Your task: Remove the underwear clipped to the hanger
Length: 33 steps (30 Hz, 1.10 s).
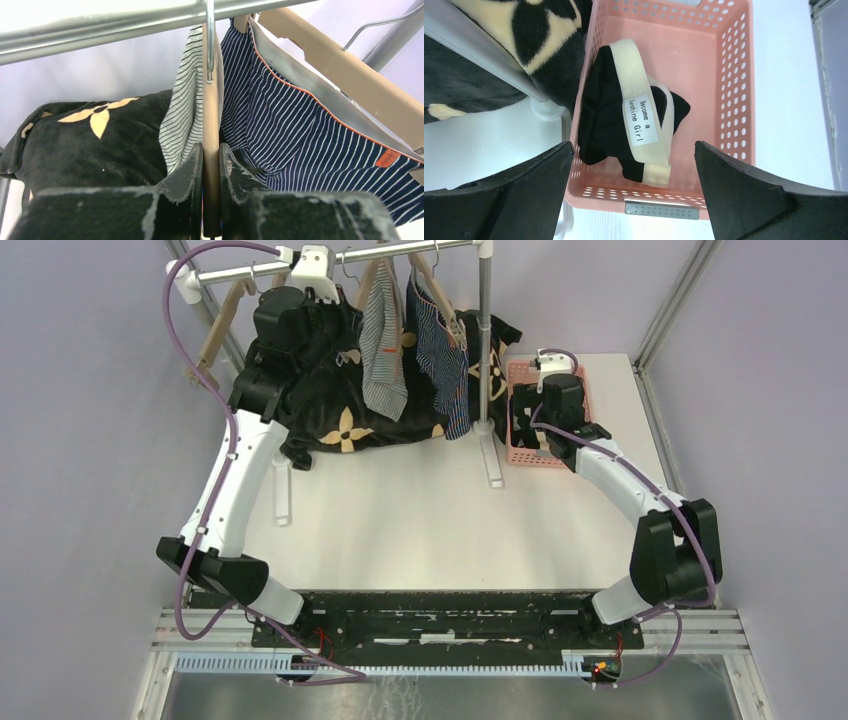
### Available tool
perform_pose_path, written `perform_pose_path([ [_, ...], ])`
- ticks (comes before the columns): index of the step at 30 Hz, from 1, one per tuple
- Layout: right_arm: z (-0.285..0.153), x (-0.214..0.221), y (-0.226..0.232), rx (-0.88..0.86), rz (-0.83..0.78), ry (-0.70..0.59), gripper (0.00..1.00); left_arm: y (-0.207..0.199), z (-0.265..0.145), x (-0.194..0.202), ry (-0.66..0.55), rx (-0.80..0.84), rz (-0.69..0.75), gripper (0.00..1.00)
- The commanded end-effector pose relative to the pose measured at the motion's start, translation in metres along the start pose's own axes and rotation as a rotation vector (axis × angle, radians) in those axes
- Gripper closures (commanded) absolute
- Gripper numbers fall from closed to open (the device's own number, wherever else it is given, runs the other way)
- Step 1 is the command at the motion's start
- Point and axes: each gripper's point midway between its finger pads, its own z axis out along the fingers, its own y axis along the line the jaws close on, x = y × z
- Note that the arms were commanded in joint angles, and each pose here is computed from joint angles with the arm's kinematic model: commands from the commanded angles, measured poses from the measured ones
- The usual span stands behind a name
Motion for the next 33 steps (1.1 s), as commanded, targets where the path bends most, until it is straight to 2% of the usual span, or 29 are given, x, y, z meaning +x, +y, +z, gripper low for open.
perform_pose_path([
  [1,-0.022,-0.037,-0.007,0.008,0.023,-0.151,0.00,-0.009,-0.011,-0.045,-0.167,0.040,0.032,0.97],
  [6,-0.036,-0.047,-0.012,0.010,0.033,-0.194,0.00,-0.007,-0.017,-0.054,-0.204,0.028,0.027,0.97],
  [19,-0.041,-0.046,-0.001,-0.053,0.022,-0.182,0.00,-0.011,-0.062,-0.087,-0.470,0.065,-0.007,0.97],
  [24,-0.049,-0.048,-0.001,-0.055,0.023,-0.197,0.00,-0.009,-0.074,-0.089,-0.426,0.050,-0.009,0.97],
  [33,-0.074,-0.063,-0.003,-0.072,0.033,-0.244,0.00,-0.004,-0.086,-0.055,-0.291,0.037,-0.011,0.97],
])
